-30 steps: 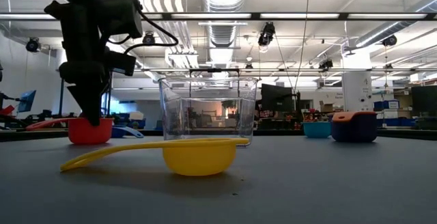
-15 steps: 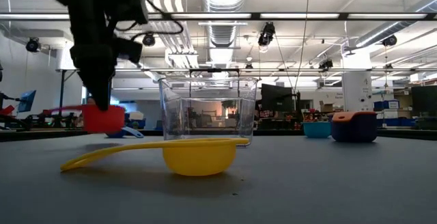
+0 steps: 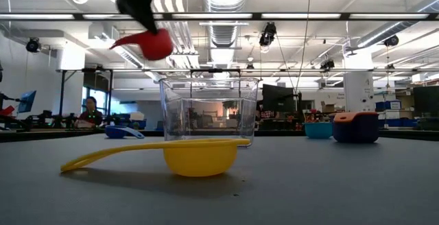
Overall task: Nest measuring cups in basket
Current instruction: Stack the red measuring cup on top of the orange measuring cup
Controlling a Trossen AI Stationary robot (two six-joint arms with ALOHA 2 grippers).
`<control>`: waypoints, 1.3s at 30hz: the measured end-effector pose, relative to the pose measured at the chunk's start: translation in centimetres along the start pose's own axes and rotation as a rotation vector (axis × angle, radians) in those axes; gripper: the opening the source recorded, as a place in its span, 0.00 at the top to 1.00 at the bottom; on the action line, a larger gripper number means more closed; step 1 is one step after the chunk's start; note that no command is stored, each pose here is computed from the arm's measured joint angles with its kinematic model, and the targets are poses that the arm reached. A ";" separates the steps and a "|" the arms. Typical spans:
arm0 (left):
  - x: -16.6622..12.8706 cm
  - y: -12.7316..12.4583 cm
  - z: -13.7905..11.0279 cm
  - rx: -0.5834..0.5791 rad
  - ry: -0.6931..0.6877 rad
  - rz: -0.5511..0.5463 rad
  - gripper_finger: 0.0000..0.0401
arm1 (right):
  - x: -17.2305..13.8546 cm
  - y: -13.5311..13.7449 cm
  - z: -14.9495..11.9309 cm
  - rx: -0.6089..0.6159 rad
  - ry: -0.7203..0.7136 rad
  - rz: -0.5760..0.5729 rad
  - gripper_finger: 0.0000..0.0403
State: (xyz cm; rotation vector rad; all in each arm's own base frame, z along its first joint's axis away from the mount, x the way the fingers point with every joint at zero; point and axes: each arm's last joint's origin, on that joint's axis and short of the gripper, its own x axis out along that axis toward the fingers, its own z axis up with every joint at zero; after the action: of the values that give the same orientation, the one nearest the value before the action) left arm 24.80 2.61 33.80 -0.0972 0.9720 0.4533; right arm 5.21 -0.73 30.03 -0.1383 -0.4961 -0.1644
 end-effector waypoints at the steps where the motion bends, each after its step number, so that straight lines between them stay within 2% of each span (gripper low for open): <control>1: -0.1 -0.1 0.6 0.010 -0.027 -0.006 1.00 | 0.0 0.0 0.0 0.001 -0.001 0.000 0.98; 4: 0.2 -0.6 2.4 0.042 -0.078 -0.016 1.00 | 0.0 0.0 0.1 0.001 -0.007 0.000 0.98; 10: 2.7 -2.5 6.9 0.056 -0.180 -0.047 1.00 | 0.0 0.0 0.2 0.001 -0.016 -0.001 0.98; 20: 7.4 -5.8 13.0 0.227 -0.196 -0.049 1.00 | 0.0 0.0 0.2 0.002 -0.016 0.000 0.98; 27: 8.6 -7.1 15.2 0.279 -0.224 -0.095 1.00 | 0.0 0.0 0.2 0.017 -0.015 0.001 0.98; 35: 8.8 -7.5 16.0 0.279 -0.276 -0.108 1.00 | 0.0 0.0 0.0 0.020 0.000 0.003 0.98; 39: 9.3 -8.1 16.2 0.264 -0.328 -0.188 1.00 | 0.0 0.0 0.0 0.020 0.000 0.003 0.98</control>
State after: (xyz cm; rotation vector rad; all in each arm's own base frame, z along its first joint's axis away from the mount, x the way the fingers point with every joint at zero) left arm 45.20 2.88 34.42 0.1208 0.6842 0.1578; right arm 5.20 -0.72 30.04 -0.1194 -0.4979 -0.1561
